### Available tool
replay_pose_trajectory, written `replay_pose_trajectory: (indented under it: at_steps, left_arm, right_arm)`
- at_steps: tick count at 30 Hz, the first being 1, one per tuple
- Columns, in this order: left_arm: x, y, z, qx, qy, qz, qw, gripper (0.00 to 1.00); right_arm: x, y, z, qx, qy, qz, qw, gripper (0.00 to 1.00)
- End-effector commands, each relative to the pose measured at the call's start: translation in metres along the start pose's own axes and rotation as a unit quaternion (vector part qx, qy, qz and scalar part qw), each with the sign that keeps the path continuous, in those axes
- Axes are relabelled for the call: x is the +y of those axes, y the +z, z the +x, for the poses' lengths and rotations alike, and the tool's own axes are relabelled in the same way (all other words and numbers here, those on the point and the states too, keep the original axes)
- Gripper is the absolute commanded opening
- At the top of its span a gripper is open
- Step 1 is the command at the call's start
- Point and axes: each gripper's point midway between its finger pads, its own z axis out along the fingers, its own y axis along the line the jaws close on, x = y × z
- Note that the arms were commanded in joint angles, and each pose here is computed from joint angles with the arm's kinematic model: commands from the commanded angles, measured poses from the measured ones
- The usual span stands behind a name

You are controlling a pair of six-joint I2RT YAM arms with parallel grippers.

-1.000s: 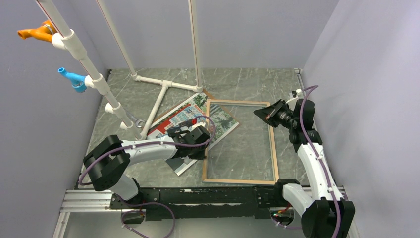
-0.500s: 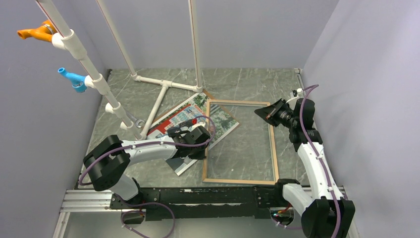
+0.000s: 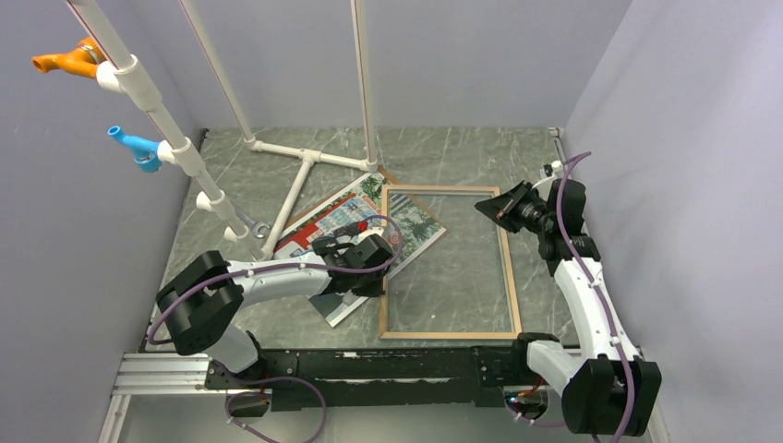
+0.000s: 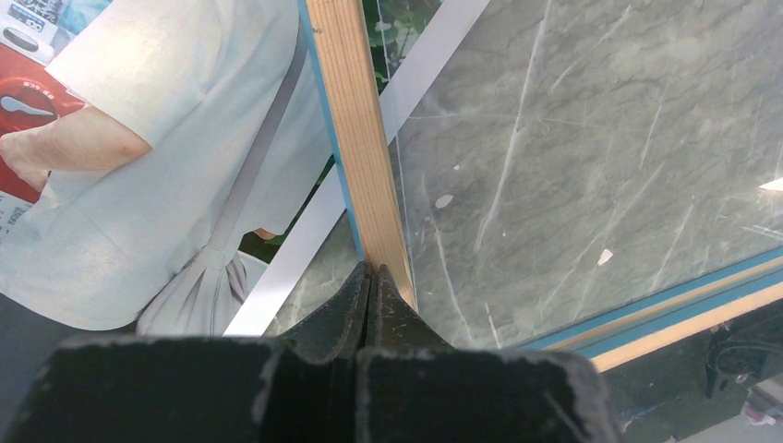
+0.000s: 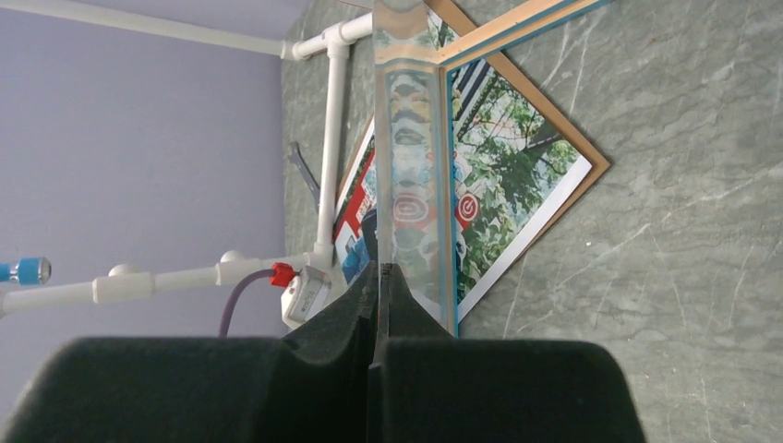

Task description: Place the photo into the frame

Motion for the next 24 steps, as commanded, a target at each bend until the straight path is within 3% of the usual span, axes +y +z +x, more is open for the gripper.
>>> replay_pose_trajectory:
  at_steps: [1, 12, 24]
  left_arm:
    - [0.02, 0.008, 0.01, 0.014, 0.021, -0.043, 0.999, 0.0]
    - [0.02, 0.008, 0.011, 0.016, 0.023, -0.045, 0.999, 0.0]
    - [0.02, 0.009, 0.011, 0.018, 0.026, -0.05, 0.998, 0.0]
  right_arm:
    - [0.023, -0.005, -0.008, 0.0, -0.034, -0.029, 0.999, 0.0]
    - [0.023, -0.004, -0.014, 0.01, -0.053, -0.016, 0.998, 0.0]
    - [0.019, -0.002, 0.004, 0.027, 0.029, -0.032, 0.999, 0.0]
